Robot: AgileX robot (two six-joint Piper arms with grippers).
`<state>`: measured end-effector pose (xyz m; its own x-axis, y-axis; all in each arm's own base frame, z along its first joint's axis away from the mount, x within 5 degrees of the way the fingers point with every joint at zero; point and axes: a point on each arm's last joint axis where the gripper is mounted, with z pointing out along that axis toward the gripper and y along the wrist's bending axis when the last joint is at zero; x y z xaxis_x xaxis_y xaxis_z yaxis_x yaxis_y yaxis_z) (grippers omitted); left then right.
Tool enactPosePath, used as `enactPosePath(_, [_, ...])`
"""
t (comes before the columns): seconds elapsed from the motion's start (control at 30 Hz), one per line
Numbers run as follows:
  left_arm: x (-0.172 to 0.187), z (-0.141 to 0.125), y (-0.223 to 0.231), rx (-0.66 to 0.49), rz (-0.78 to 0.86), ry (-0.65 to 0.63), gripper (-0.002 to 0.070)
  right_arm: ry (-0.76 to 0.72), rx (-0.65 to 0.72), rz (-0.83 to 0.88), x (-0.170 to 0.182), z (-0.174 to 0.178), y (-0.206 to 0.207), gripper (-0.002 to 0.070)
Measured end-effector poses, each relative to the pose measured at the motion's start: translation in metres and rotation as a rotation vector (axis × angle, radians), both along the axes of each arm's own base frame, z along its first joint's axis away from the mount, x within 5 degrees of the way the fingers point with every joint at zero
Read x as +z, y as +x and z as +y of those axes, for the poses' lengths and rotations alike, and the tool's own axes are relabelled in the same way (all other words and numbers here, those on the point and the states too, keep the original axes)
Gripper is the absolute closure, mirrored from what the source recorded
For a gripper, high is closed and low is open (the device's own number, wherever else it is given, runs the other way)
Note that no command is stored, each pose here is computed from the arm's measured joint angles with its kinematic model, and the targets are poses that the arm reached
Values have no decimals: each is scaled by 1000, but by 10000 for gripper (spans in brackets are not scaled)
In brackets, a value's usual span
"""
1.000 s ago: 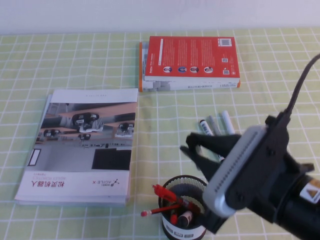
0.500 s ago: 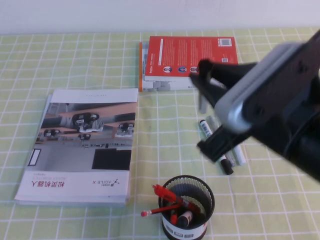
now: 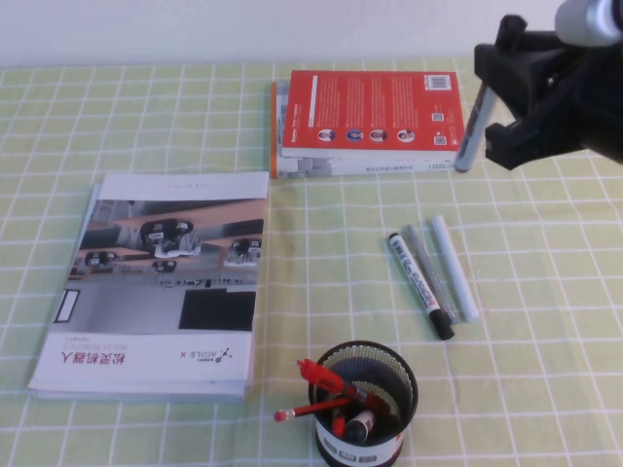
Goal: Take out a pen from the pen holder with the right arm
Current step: 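Take a marker out of the pen holder and lay it on the table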
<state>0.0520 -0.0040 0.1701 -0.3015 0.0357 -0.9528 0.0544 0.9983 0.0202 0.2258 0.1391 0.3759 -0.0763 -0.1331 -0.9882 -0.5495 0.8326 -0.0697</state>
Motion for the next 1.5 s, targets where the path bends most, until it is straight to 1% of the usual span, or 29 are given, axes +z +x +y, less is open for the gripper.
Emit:
enactPosePath(0.17, [0,0,0,0,0,0,680,28,23,117,-16,-1,18,577])
enactPosePath(0.47, [0,0,0,0,0,0,680,73,-22,249,-39,-8,42,577])
enactPosePath(0.63, [0,0,0,0,0,0,680,86,-13,342,-50,-5,51,577])
enactPosePath(0.73, [0,0,0,0,0,0,680,59,-2,449,-65,-3,56,577])
enactPosePath(0.83, [0,0,0,0,0,0,680,17,2,634,-83,-6,59,577])
enactPosePath(0.93, [0,0,0,0,0,0,680,-38,-44,822,-98,-15,62,577])
enactPosePath(1.03, [0,0,0,0,0,0,680,-75,-84,919,-98,-21,62,577])
enactPosePath(1.2, [0,0,0,0,0,0,680,-80,-102,951,-78,-19,70,577])
enactPosePath(1.27, [0,0,0,0,0,0,680,-109,-121,978,-74,-19,78,577])
enactPosePath(1.4, [0,0,0,0,0,0,680,-180,-154,1043,-77,-16,99,577])
enactPosePath(1.5, [0,0,0,0,0,0,680,-221,-139,1058,-80,-3,117,577])
